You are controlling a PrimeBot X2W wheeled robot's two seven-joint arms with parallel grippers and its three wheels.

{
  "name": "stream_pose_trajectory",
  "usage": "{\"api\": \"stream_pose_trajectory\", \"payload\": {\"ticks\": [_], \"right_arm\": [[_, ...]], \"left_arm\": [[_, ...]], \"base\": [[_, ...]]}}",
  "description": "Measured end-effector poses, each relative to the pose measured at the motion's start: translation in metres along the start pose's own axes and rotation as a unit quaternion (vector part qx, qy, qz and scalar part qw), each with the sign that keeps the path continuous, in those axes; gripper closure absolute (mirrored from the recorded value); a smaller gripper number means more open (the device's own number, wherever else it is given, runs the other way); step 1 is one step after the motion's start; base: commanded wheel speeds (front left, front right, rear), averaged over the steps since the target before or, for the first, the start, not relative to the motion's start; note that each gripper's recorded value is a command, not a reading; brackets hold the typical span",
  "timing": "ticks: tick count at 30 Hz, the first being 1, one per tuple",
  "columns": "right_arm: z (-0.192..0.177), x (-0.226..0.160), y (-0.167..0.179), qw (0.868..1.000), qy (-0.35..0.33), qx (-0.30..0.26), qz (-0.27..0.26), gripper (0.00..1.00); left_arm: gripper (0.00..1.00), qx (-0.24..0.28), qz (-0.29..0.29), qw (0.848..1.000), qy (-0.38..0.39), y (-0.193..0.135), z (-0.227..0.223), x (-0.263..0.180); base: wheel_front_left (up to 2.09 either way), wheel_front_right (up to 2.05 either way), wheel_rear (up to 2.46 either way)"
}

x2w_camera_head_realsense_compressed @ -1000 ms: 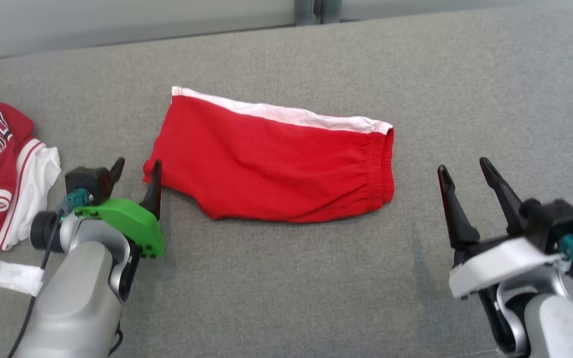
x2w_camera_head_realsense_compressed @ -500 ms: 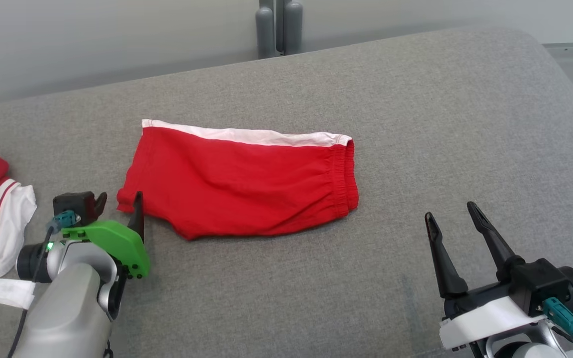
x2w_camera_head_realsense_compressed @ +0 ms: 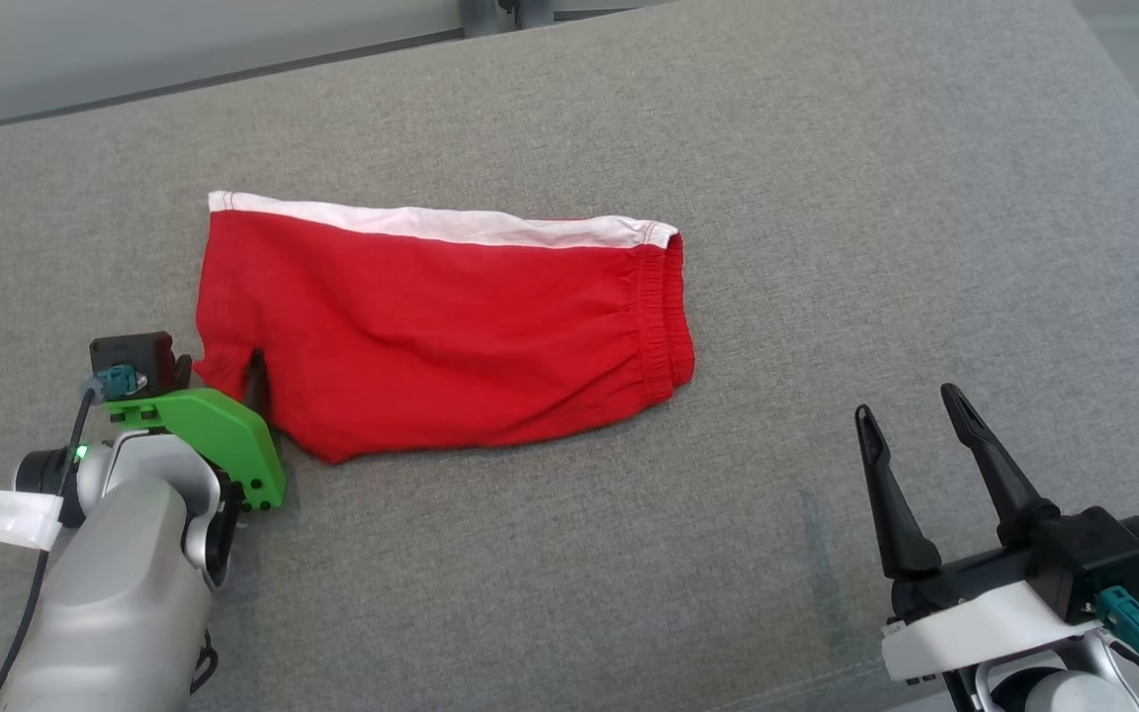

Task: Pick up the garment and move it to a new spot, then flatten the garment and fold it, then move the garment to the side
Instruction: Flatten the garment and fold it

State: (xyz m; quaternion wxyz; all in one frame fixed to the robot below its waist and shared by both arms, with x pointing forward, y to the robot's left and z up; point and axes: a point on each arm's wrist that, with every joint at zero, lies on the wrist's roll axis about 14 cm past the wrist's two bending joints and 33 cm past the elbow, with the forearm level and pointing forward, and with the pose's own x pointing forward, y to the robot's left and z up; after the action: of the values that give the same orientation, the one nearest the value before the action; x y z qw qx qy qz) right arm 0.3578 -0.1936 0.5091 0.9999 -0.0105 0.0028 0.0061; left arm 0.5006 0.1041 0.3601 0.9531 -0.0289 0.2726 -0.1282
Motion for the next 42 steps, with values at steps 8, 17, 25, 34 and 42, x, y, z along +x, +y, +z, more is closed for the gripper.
{"api": "stream_pose_trajectory", "payload": {"ticks": [8, 17, 25, 34, 42], "right_arm": [[-0.009, 0.013, 0.001, 1.0, 0.008, -0.002, 0.005, 0.0], [-0.012, 0.027, 0.009, 1.0, 0.007, -0.005, 0.02, 0.0], [-0.008, 0.029, 0.018, 0.999, -0.001, -0.004, 0.033, 0.0], [0.005, 0.023, 0.029, 0.999, -0.021, 0.002, 0.049, 0.0], [0.018, 0.013, 0.033, 0.998, -0.038, 0.005, 0.055, 0.0]], "left_arm": [[0.67, -0.012, -0.013, 1.0, 0.009, -0.006, -0.008, 0.013], [1.0, -0.043, -0.039, 0.998, 0.02, -0.02, -0.012, 0.017], [1.0, -0.055, -0.027, 0.998, -0.005, -0.017, -0.012, 0.004], [1.0, -0.082, 0.023, 0.996, -0.036, 0.0, -0.019, -0.026], [1.0, -0.108, 0.037, 0.992, -0.053, -0.001, -0.025, -0.054]], "base": [[0.0, 0.0, 0.0], [0.0, 0.0, 0.0], [0.0, 0.0, 0.0], [0.0, 0.0, 0.0], [0.0, 0.0, 0.0]]}}
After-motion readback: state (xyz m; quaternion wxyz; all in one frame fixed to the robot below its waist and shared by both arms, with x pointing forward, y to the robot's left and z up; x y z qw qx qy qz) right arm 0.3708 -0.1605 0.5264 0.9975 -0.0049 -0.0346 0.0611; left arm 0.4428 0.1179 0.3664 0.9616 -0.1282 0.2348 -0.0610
